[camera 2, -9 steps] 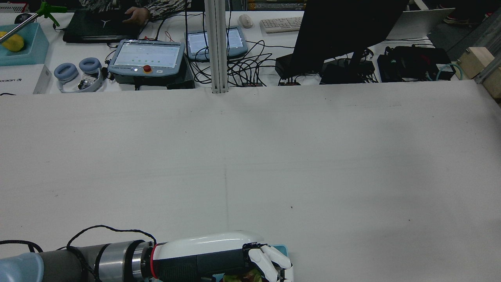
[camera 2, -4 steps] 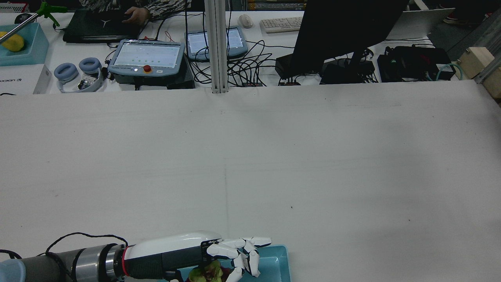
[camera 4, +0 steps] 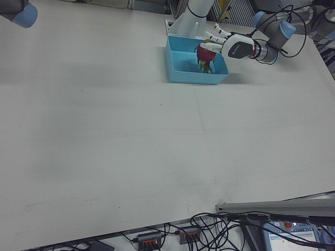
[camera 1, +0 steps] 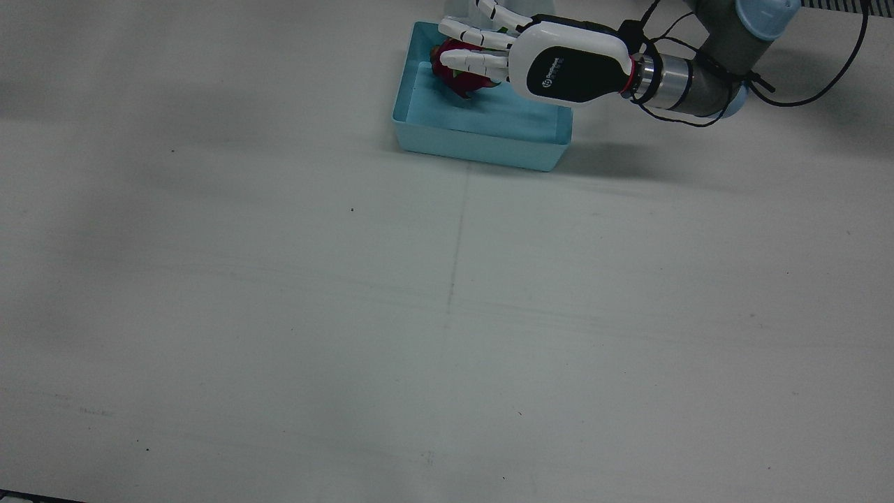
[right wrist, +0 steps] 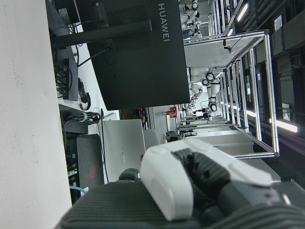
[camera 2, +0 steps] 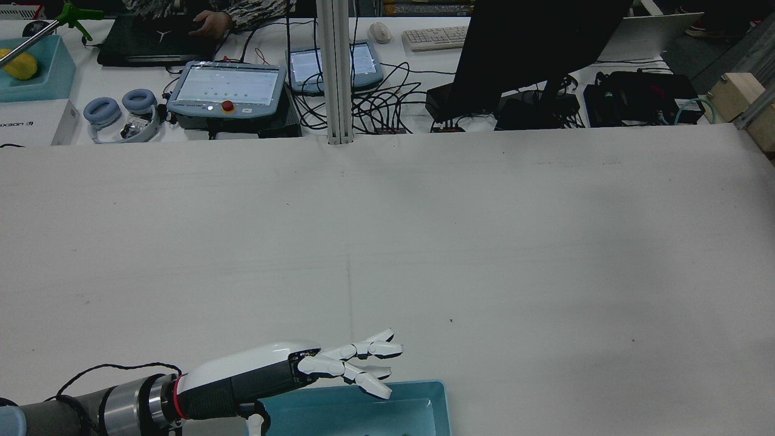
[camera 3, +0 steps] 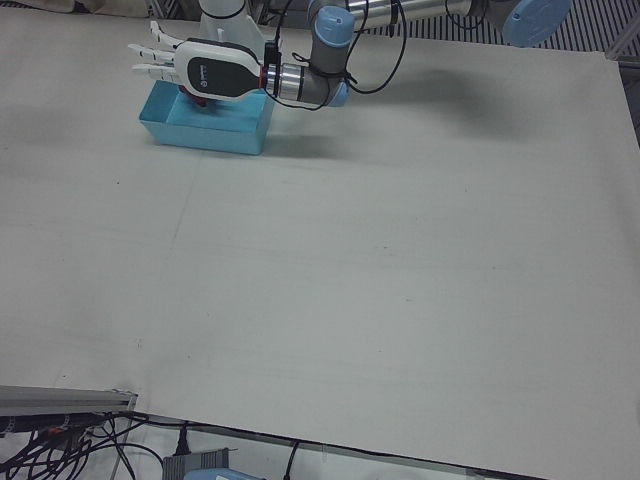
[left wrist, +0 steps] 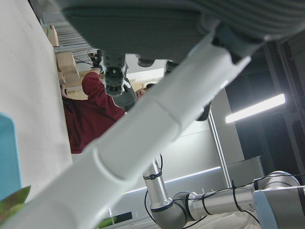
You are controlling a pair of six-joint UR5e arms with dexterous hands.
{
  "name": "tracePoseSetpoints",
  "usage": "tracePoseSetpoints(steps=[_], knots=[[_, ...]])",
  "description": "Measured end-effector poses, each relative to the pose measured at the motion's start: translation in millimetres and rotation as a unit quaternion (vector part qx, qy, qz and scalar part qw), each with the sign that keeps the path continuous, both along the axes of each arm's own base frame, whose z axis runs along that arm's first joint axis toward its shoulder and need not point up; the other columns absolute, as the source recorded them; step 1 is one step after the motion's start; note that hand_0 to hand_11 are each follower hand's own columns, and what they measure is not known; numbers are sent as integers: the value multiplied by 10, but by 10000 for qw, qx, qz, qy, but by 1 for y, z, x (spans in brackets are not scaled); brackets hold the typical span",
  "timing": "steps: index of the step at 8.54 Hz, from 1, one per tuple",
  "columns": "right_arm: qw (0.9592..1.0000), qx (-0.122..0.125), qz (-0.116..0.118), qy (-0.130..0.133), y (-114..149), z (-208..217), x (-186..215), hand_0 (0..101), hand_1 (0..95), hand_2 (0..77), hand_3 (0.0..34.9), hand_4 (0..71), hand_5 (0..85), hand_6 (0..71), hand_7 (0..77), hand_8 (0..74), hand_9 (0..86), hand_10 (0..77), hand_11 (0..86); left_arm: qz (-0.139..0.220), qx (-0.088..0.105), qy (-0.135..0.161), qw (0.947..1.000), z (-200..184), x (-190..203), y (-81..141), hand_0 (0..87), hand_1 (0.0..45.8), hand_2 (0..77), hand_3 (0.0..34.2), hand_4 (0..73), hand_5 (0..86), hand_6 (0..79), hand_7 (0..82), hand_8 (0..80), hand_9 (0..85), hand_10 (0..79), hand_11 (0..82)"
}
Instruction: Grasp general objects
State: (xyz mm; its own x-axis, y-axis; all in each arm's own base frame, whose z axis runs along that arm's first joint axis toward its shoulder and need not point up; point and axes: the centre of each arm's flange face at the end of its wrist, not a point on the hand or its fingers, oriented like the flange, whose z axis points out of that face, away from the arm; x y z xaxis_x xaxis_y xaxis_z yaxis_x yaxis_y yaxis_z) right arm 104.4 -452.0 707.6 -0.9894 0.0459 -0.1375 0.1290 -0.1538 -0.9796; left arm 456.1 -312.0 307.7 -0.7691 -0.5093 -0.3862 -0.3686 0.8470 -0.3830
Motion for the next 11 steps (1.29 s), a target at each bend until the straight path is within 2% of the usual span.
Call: tracePoseSetpoints(steps=[1,2,3,4,5,6,7,8,9,10,11], knots=[[10000,0,0,0,0,0,0,0,949,774,0,0,0,0,0,0,5,0,5,-52,-73,61,9999,0,-3,-4,803,0,5,85,87,38,0,169,11,11,256,11],[10000,0,0,0,0,0,0,0,949,774,0,0,0,0,0,0,5,0,5,-181,-167,-47,9997,3,-10,-17,803,0,5,86,87,22,0,295,11,5,256,5],[10000,0,0,2,0,0,0,0,949,774,0,0,0,0,0,0,5,0,5,-458,-287,-268,9982,12,-27,-42,803,0,5,86,87,22,0,295,11,5,256,5],[10000,0,0,3,0,0,0,0,949,774,0,0,0,0,0,0,5,0,5,-881,-400,-458,9943,30,-53,-81,802,0,5,60,60,22,0,436,11,5,262,5],[10000,0,0,2,0,0,0,0,949,774,0,0,0,0,0,0,5,0,5,-1320,-476,-514,9888,55,-81,-122,802,0,5,20,191,22,158,589,5,49,262,0],[10000,0,0,1,0,0,0,0,949,774,0,0,0,0,0,0,5,0,5,-1690,-522,-521,9829,86,-108,-156,803,0,5,5,289,120,278,698,11,125,262,5],[10000,0,0,0,0,0,0,0,949,774,0,0,0,0,0,0,5,0,5,-1959,-547,-519,9777,113,-131,-177,803,0,5,5,289,120,278,698,11,125,262,5],[10000,-2,0,0,0,0,0,0,949,774,0,0,0,0,0,0,5,0,5,-2191,-558,-506,9728,138,-154,-192,802,0,5,3,387,158,415,698,11,125,262,5],[10000,-5,0,0,0,0,0,0,949,774,0,0,0,0,0,0,5,0,5,-2397,-574,-497,9679,164,-178,-202,802,0,5,3,535,22,496,698,82,164,262,224],[10000,-6,0,1,0,1,0,0,949,774,0,0,0,0,0,0,5,0,5,-2582,-599,-492,9630,190,-199,-211,802,0,5,3,535,22,496,698,82,164,262,224],[10000,-7,0,0,0,1,0,0,949,774,0,0,0,0,0,0,5,0,5,-2730,-656,-459,9587,216,-217,-220,802,0,5,4,562,22,535,698,93,164,262,289]])
